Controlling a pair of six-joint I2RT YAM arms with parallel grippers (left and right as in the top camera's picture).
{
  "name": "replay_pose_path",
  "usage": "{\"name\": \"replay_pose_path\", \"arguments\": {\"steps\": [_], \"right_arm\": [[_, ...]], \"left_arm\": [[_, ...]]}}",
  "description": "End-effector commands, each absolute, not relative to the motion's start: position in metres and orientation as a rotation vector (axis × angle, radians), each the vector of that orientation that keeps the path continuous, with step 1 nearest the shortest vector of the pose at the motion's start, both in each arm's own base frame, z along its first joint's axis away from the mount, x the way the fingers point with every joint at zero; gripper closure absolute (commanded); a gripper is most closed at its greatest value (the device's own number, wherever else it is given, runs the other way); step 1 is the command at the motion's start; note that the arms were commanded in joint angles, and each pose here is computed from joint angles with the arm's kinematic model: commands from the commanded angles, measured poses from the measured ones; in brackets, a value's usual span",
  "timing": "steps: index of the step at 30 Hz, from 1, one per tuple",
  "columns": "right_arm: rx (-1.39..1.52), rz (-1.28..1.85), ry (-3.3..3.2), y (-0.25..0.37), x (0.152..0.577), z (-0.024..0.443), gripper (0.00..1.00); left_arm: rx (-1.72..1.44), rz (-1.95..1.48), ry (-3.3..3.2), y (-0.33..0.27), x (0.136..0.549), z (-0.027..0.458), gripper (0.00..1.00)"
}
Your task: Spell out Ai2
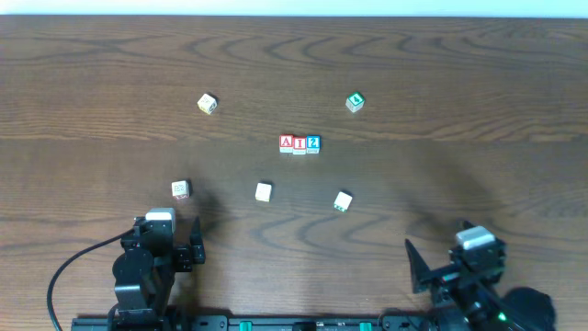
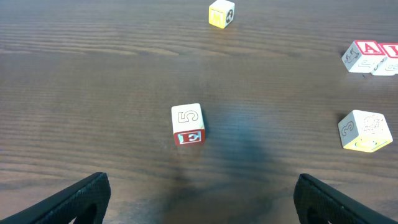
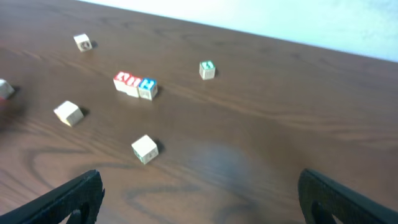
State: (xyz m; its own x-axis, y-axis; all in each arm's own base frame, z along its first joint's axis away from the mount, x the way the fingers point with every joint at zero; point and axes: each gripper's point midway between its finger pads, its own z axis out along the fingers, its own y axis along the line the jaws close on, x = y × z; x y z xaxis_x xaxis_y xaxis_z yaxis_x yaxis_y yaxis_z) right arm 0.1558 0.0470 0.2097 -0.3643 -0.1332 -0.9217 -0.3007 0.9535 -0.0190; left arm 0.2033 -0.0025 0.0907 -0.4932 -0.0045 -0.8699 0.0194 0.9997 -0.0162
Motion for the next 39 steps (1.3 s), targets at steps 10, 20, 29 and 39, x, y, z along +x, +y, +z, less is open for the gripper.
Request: {"name": "replay_pose_path", "arguments": {"steps": [10,20,29,39], "right_arm": [[-0.329,0.222,2.072,0.054,0.174,0.126,0.01],[-0.309,0.309,2.172,0.063,0.176,0.074,0.01],[-0.314,0.315,2.171,0.064,0.176,0.074,0.01],[-0.306,0.312,2.171,0.062,0.176,0.074,0.0]], "left_arm": [[0.001,-0.037,2.088,-0.003,0.203,0.089,0.05],[0.001,-0.037,2.088,-0.003,0.203,0.089,0.05],[0.001,-0.037,2.088,-0.003,0.203,0.089,0.05],[0.001,-0.037,2.088,-0.003,0.203,0.089,0.05]]}}
